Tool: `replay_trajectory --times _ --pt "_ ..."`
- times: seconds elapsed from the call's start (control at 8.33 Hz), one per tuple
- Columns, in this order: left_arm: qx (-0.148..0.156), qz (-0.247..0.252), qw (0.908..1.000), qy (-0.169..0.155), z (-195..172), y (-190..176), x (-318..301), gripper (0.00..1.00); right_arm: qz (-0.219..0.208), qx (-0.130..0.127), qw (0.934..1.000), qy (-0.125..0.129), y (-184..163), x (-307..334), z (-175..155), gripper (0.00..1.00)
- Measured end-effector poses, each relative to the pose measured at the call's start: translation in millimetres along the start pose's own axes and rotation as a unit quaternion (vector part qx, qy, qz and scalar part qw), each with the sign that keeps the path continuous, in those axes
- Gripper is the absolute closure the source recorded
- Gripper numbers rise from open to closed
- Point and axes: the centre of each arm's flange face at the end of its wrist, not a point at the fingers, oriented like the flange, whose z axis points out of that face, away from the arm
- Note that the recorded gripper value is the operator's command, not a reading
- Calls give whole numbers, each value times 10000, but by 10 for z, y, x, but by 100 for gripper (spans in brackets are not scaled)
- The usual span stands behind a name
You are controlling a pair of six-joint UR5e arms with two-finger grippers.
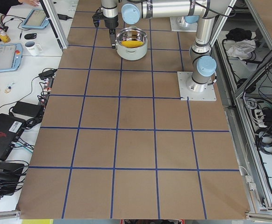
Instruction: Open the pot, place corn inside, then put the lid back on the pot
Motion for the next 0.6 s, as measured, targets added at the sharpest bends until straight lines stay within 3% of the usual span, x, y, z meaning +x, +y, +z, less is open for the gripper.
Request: replay_trajectory --times 0.36,0.6 --pt "-3 -3 10000 3 3 5 1 0 45 2 10000 -36 -1 -14 6 89" --pt "-3 -30 10000 1 6 5 1 0 310 -2 9991 -288 -75 -116 57 89"
